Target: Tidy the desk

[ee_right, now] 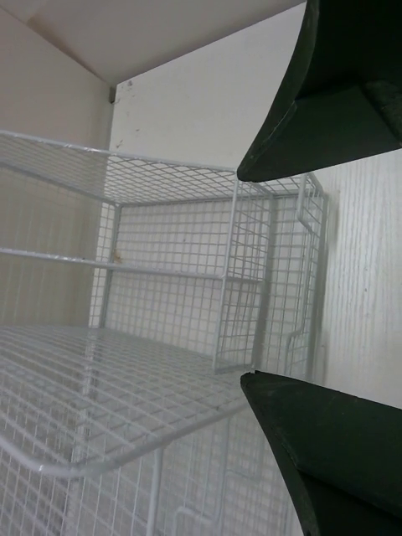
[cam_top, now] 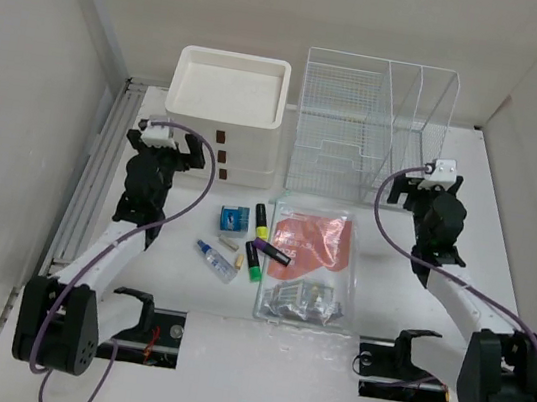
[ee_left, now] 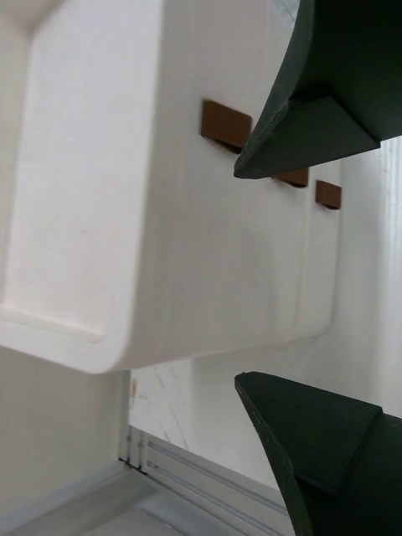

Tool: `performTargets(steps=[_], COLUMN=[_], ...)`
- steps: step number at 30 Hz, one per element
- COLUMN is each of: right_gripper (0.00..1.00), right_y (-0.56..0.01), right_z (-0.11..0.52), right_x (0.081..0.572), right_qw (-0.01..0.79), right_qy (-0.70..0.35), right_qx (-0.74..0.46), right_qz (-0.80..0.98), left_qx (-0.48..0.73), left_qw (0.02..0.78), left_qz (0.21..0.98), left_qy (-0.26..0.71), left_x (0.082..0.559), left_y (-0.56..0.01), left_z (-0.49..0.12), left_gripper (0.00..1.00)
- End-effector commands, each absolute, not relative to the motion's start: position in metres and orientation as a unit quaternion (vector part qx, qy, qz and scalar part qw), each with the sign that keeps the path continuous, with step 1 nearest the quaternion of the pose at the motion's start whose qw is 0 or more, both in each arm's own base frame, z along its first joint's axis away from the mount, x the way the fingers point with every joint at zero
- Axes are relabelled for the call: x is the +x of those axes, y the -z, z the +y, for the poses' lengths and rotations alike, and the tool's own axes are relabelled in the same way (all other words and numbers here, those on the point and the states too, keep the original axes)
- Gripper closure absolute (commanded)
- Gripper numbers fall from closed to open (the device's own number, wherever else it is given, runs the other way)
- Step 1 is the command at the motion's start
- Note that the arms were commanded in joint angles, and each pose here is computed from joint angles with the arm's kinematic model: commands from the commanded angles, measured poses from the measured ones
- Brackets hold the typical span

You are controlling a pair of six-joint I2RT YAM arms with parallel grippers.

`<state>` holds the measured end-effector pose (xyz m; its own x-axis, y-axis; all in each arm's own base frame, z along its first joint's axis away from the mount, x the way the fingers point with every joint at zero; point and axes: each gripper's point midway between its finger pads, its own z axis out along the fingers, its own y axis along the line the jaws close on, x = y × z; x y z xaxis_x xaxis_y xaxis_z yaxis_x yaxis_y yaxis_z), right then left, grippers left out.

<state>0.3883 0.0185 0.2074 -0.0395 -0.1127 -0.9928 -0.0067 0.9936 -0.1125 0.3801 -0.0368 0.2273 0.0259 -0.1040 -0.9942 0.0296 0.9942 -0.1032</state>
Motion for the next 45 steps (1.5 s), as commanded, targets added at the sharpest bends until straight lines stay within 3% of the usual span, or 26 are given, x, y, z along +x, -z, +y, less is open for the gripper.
performTargets(steps=[1,4,6,9,14,17,18,20,22,24,25,29,31,35,45], right_gripper=[0.0,0.0,0.0,0.0,0.0,0.65,0.65,0.31,0.23,0.07,0.05,0.05,0.06,0.08,0.12], right_y=[-0.248,-0.282,-0.27,-0.291,-0.299,-0.296,-0.296,-0.29,-0.286,-0.276,-0.264,-0.225,-0.2,-0.141,-0.085], right_z=[0.034,0.058,0.078,0.081,0.102,0.104,0.104,0.104,0.105,0.103,0.104,0.087,0.086,0.096,0.103], right_x=[0.386,0.375,0.359,0.344,0.321,0.291,0.29,0.282,0.276,0.279,0.284,0.308,0.313,0.313,0.307], right_qw=[0.706,0.7,0.651,0.646,0.633,0.622,0.622,0.622,0.621,0.616,0.604,0.563,0.529,0.429,0.34], right_qy=[0.022,-0.013,-0.06,-0.084,-0.142,-0.176,-0.176,-0.179,-0.187,-0.2,-0.21,-0.216,-0.233,-0.303,-0.351], right_qx=[-0.098,-0.182,-0.239,-0.224,-0.266,-0.251,-0.251,-0.248,-0.238,-0.208,-0.196,-0.147,-0.14,-0.126,-0.097], right_qz=[0.701,0.69,0.719,0.725,0.713,0.72,0.721,0.721,0.723,0.733,0.744,0.784,0.804,0.842,0.867], left_qx=[-0.023,-0.029,-0.039,-0.065,-0.079,-0.023,-0.016,-0.033,-0.041,-0.047,-0.053,-0.038,-0.031,0.0,0.037], left_qw=[0.756,0.776,0.796,0.81,0.769,0.763,0.761,0.757,0.769,0.763,0.76,0.717,0.694,0.663,0.659], left_qz=[0.65,0.623,0.592,0.56,0.59,0.581,0.582,0.584,0.567,0.58,0.585,0.641,0.667,0.699,0.695], left_qy=[0.076,0.094,0.119,0.163,0.233,0.283,0.287,0.293,0.293,0.282,0.278,0.27,0.268,0.269,0.285], left_x=[0.371,0.356,0.335,0.305,0.286,0.255,0.254,0.25,0.239,0.241,0.241,0.254,0.262,0.271,0.266], left_y=[-0.303,-0.337,-0.364,-0.39,-0.386,-0.384,-0.384,-0.375,-0.382,-0.371,-0.37,-0.347,-0.337,-0.325,-0.324], left_z=[-0.044,-0.044,-0.045,-0.045,-0.061,-0.083,-0.086,-0.083,-0.078,-0.075,-0.073,-0.081,-0.086,-0.096,-0.107], left_gripper=[0.0,0.0,0.0,0.0,0.0,0.0,0.0,0.0,0.0,0.02,0.02,0.05,0.01,0.01,0.01])
